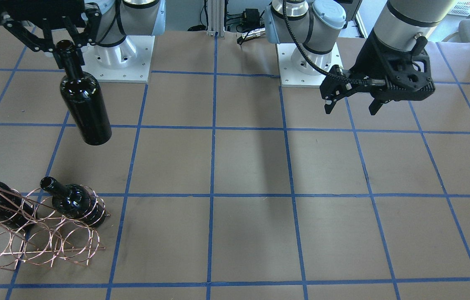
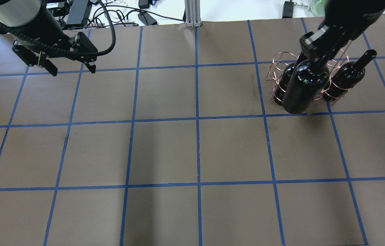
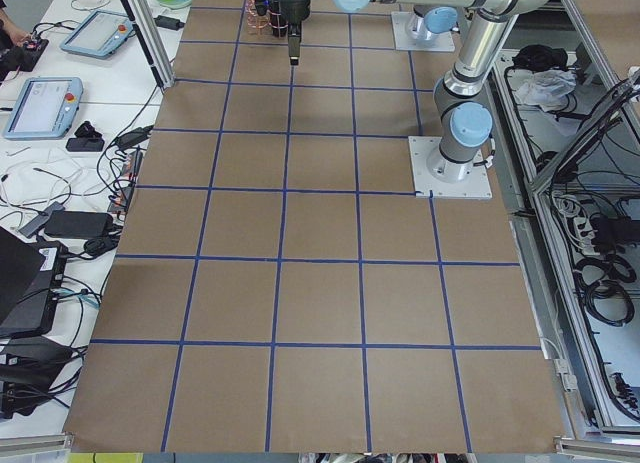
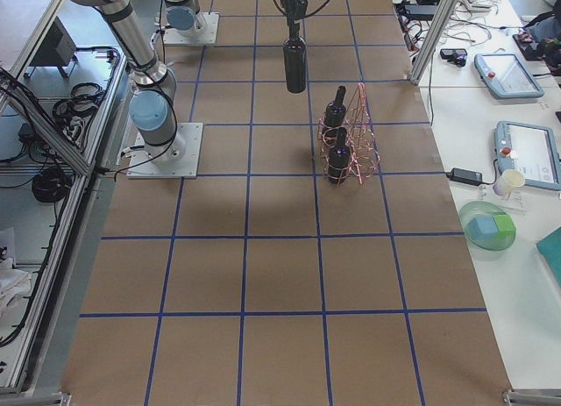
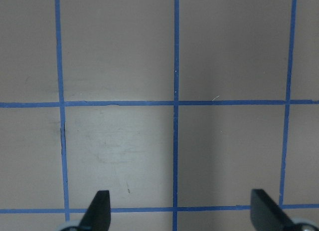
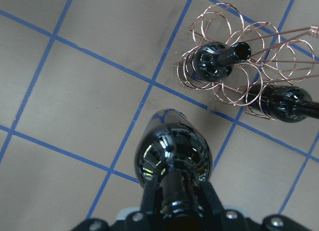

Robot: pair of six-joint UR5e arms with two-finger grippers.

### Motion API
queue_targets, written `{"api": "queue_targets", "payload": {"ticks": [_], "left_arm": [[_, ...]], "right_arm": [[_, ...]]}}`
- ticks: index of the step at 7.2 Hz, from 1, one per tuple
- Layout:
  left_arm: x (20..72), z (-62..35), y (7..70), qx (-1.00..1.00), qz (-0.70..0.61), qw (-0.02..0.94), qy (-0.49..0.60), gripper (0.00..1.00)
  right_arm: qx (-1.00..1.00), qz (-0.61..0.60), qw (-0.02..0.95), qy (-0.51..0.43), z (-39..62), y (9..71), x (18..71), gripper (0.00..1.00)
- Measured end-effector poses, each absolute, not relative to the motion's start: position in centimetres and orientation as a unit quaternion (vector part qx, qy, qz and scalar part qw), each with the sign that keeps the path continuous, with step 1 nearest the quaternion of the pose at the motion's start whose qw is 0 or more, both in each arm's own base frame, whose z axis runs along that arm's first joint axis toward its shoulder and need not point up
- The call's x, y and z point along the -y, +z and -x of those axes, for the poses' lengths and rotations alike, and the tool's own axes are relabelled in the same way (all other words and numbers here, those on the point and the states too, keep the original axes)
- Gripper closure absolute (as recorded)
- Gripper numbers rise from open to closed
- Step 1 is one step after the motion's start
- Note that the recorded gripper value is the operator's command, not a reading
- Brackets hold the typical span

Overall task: Place wine into wine basket
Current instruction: 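Tilt the bottle and lower it into the empty rack slot with the right gripper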

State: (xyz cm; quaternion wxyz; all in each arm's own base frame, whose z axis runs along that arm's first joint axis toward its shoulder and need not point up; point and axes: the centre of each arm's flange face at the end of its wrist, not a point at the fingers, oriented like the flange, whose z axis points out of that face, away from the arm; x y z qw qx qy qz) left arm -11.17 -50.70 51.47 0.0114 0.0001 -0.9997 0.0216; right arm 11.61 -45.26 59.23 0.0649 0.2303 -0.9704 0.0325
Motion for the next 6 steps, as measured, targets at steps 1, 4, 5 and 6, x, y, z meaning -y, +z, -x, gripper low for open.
{"api": "queue_targets", "payload": {"ticks": [1, 4, 5, 6], "left_arm": [[50.7, 11.8, 51.2, 1.0, 0.006, 0.011, 0.019, 0.0], [50.7, 12.2, 50.9, 1.0, 0.013, 0.003, 0.013, 0.0], [50.6, 12.5, 50.9, 1.0, 0.016, -0.002, 0.013, 0.0], [50.5, 12.6, 50.9, 1.0, 0.018, -0.005, 0.013, 0.0]], "right_arm": [[0.966, -0.249, 0.069, 0.028, -9.4, 59.4, 45.6, 1.0], [0.959, -0.274, 0.068, 0.015, -0.8, 58.8, 47.6, 1.0], [0.959, -0.276, 0.068, 0.017, 0.6, 58.1, 48.8, 1.0], [0.959, -0.275, 0.069, 0.026, 1.3, 57.5, 50.4, 1.0]]}}
